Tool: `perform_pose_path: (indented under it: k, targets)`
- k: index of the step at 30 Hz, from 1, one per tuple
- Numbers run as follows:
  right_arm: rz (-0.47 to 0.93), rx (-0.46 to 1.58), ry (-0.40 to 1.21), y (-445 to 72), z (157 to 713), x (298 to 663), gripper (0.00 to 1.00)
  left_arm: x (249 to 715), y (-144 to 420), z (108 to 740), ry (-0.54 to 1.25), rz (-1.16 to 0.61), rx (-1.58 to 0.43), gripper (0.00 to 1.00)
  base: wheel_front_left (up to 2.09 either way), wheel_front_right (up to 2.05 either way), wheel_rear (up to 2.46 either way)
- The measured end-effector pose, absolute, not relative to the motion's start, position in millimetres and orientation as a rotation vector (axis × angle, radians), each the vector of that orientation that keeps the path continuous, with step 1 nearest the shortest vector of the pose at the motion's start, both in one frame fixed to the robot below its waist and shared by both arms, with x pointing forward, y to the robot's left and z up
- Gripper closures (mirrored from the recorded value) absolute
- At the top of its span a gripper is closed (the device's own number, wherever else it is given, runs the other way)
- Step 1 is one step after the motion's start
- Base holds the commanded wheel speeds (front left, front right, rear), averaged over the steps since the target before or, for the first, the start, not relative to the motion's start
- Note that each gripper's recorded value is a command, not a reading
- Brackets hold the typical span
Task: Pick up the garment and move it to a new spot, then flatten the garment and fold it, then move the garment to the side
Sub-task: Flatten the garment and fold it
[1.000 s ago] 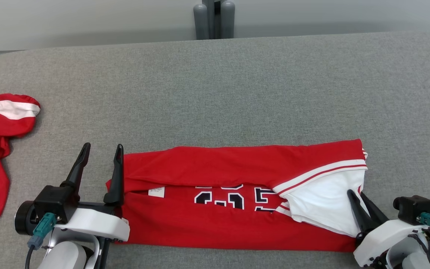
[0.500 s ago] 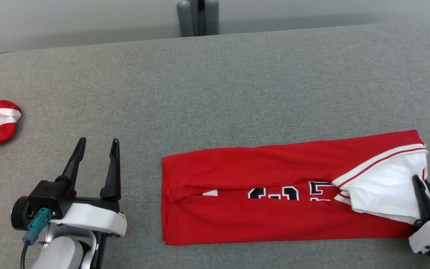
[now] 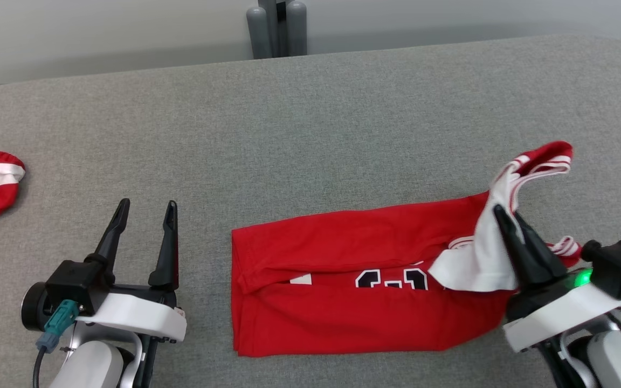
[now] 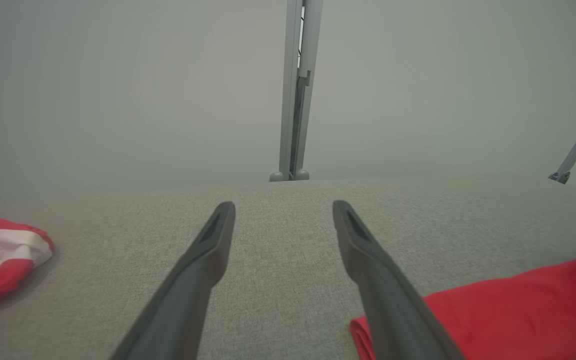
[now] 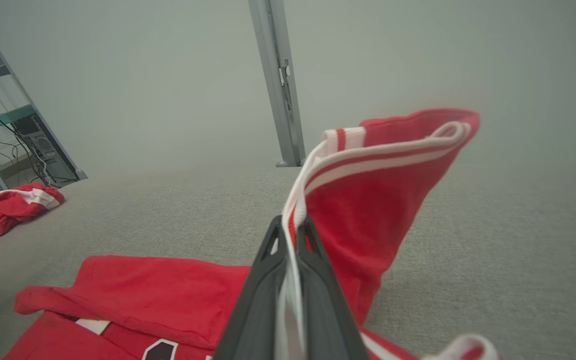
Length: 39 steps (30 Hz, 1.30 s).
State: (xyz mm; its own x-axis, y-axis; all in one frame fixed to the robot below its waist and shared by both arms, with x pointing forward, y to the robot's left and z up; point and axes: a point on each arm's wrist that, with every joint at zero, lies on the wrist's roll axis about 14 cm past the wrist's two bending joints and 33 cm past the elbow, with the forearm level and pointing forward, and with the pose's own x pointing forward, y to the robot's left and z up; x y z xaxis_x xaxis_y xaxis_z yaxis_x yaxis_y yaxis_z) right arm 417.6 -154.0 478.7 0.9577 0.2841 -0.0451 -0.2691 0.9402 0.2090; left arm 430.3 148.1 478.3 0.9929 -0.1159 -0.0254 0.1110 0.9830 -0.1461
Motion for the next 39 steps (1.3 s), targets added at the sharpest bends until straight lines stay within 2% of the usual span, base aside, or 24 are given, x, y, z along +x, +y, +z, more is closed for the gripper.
perform_pose_path:
  k: [7, 14, 25, 26, 27, 28, 34, 39]
  targets:
    - [0.536, 0.322, 0.039, -54, 518, 400, 1.0, 426, 150, 476, 0.041, -0.108, -0.144, 0.0, 0.0, 0.0, 0.0]
    - [0.716, 0.429, 0.141, 25, 503, 381, 1.0, 421, 153, 471, 0.058, -0.093, -0.156, 0.0, 0.0, 0.0, 0.0]
    - [0.826, 0.464, 0.246, 76, 466, 381, 1.0, 418, 157, 460, 0.091, -0.073, -0.157, 0.0, 0.0, 0.0, 0.0]
    - [0.836, 0.463, 0.257, 79, 463, 380, 0.84, 418, 157, 458, 0.096, -0.073, -0.158, 0.0, 0.0, 0.0, 0.0]
    - [0.845, 0.463, 0.271, 82, 460, 379, 0.47, 417, 157, 456, 0.101, -0.071, -0.158, 0.0, 0.0, 0.0, 0.0]
    - [0.854, 0.466, 0.275, 85, 459, 377, 0.0, 417, 157, 455, 0.105, -0.069, -0.157, 0.0, 0.0, 0.0, 0.0]
    - [0.921, 0.522, 0.276, 102, 469, 369, 0.0, 422, 155, 453, 0.11, -0.072, -0.16, 0.0, 0.0, 0.0, 0.0]
    - [0.889, 0.56, 0.149, 81, 503, 391, 0.0, 426, 153, 453, 0.106, -0.076, -0.162, 0.0, 0.0, 0.0, 0.0]
